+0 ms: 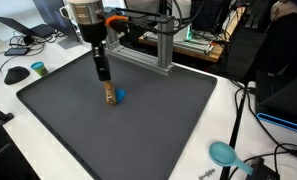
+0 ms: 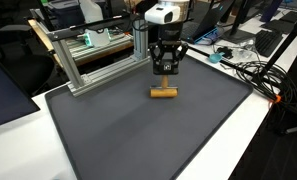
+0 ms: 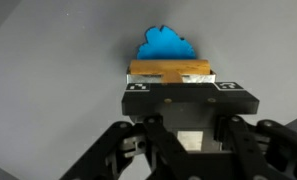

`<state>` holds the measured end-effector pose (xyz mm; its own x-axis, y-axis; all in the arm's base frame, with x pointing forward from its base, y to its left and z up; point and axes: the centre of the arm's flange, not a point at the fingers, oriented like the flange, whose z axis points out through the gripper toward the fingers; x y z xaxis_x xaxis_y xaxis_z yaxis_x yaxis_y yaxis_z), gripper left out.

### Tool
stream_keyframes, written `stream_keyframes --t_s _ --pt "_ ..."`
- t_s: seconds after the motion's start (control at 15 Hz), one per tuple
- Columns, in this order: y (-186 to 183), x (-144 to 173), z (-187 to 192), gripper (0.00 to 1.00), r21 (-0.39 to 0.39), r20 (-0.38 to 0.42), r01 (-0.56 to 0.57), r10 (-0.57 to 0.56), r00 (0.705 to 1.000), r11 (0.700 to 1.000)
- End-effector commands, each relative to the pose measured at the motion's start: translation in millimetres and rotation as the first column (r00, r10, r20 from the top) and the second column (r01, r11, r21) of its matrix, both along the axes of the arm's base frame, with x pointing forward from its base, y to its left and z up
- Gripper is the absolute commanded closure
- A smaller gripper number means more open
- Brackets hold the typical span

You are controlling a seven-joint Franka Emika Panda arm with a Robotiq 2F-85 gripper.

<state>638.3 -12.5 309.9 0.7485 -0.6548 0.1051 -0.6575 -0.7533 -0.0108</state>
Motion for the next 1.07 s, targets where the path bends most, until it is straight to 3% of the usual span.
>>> stream_keyframes --t_s 0.0,1.0 --pt "4.4 8.6 -2.9 0.78 -0.002 -0.009 0.013 -0.013 1.000 1.000" --pt "10.8 14.3 -28.0 0.78 0.058 -0.123 -0.018 0.025 0.992 0.998"
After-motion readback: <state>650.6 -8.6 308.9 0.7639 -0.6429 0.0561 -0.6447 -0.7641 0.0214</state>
